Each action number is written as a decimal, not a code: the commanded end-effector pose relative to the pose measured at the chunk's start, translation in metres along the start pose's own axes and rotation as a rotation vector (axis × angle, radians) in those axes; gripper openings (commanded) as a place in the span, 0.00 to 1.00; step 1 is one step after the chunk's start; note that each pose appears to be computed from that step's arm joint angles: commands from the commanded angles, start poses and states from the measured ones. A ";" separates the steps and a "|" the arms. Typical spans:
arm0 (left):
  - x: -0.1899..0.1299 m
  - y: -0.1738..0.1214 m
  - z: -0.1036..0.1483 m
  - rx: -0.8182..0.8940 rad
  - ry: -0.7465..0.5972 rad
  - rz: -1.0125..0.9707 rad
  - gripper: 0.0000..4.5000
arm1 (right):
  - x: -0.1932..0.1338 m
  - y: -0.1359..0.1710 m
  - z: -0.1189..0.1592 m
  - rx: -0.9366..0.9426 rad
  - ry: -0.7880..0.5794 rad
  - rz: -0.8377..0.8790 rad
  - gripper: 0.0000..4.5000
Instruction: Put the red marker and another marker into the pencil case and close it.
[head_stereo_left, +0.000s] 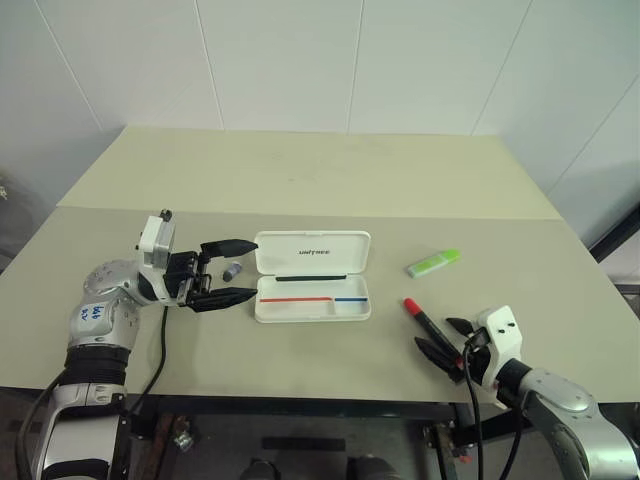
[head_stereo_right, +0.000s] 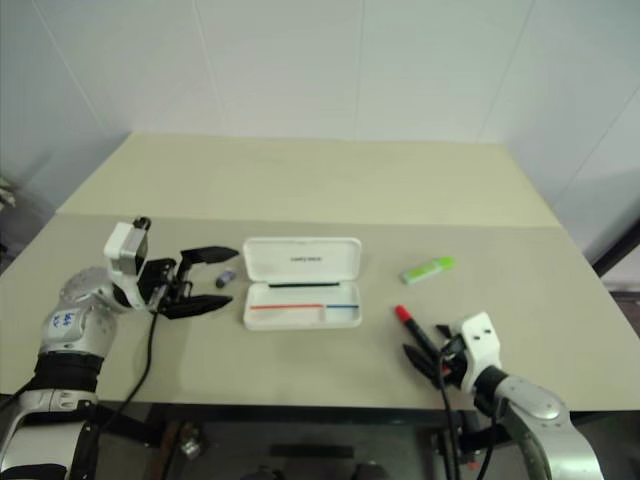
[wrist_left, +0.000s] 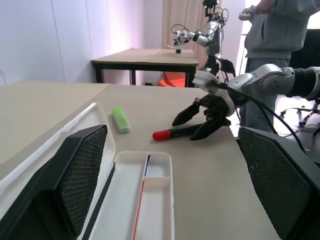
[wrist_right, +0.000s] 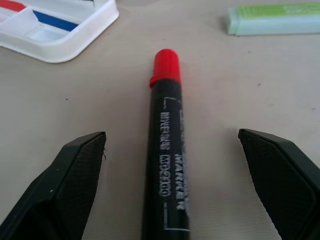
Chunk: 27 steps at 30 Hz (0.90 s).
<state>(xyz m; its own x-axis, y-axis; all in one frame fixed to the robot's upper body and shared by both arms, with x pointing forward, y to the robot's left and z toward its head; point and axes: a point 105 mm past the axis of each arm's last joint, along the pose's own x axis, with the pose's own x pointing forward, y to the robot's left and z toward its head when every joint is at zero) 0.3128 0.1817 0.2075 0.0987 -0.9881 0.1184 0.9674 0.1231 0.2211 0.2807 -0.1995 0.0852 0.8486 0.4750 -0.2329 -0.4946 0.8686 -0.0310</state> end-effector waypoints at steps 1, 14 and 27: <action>-0.006 -0.006 0.009 0.039 -0.003 -0.063 1.00 | 0.000 -0.002 -0.002 -0.013 0.013 -0.032 0.96; -0.007 -0.008 0.013 0.040 -0.013 -0.037 1.00 | 0.000 -0.007 0.028 -0.097 -0.052 0.013 0.14; -0.021 -0.005 0.004 0.006 0.032 -0.012 1.00 | 0.014 0.035 0.108 -0.440 -0.115 0.386 0.14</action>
<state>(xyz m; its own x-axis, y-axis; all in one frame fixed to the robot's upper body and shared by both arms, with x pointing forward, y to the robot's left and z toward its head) 0.3127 0.1955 0.2054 0.1460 -0.9825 0.1157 0.9674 0.1662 0.1911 0.2993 -0.1573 0.1792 0.6417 0.7422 -0.1933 -0.7554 0.5679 -0.3270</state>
